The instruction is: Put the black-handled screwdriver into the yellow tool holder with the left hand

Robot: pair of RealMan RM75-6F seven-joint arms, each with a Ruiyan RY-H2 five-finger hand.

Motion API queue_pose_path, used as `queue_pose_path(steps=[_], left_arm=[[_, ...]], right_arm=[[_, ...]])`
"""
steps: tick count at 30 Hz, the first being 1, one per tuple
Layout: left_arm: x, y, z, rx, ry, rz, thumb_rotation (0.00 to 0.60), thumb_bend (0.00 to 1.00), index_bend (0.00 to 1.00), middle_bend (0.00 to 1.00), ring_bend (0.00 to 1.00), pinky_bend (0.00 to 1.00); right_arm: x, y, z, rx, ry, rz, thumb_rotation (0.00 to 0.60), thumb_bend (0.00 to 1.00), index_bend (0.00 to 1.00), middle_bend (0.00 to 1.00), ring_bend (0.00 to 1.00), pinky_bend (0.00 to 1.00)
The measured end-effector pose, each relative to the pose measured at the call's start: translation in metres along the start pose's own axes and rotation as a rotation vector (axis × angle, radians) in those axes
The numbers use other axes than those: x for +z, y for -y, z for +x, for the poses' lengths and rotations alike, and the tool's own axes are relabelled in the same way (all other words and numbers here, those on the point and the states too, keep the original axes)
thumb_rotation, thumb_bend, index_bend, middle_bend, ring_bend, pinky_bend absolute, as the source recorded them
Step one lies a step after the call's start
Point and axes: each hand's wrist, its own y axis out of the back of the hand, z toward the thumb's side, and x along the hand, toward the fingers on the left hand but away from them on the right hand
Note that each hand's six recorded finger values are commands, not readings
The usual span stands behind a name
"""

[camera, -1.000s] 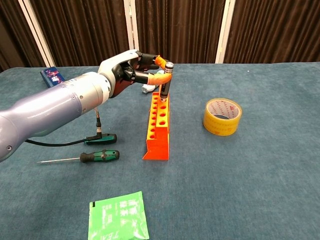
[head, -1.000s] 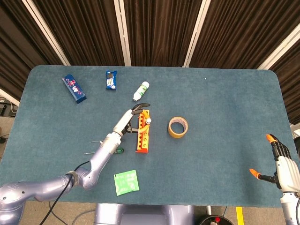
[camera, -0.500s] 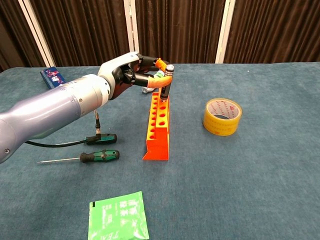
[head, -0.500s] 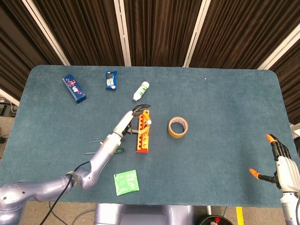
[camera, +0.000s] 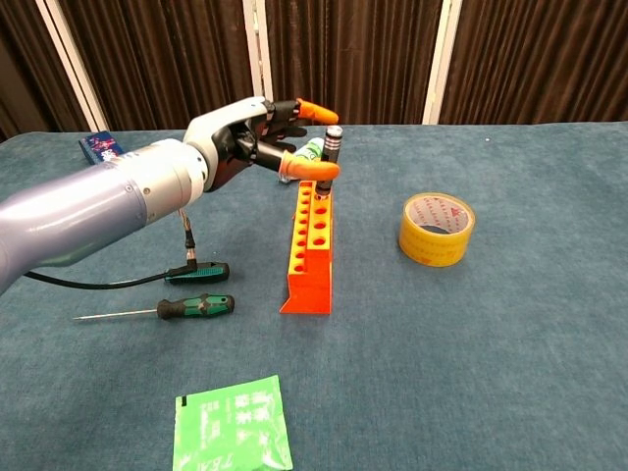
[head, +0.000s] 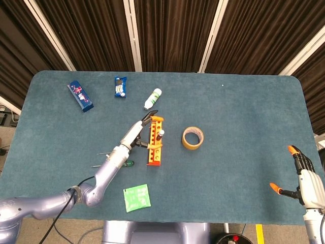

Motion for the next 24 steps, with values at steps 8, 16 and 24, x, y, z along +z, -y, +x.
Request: queue_pose_path(steps=[8, 16, 24], left_arm=[[0.027, -0.011, -0.005, 0.02, 0.071, 0.014, 0.6, 0.07, 0.19, 0.0, 0.0, 0.0], [0.055, -0.039, -0.018, 0.104, 0.174, 0.175, 0.6, 0.12, 0.19, 0.0, 0.0, 0.0], [0.067, -0.08, -0.061, 0.196, 0.206, 0.57, 0.6, 0.13, 0.2, 0.0, 0.0, 0.0]], right_arm=[[0.0, 0.0, 0.0, -0.002, -0.005, 0.004, 0.6, 0.07, 0.0, 0.0, 0.0, 0.0], [-0.001, 0.0, 0.0, -0.003, -0.006, 0.021, 0.6, 0.07, 0.0, 0.0, 0.0, 0.0], [-0.002, 0.0, 0.0, -0.005, -0.004, 0.08, 0.6, 0.07, 0.0, 0.0, 0.0, 0.0]])
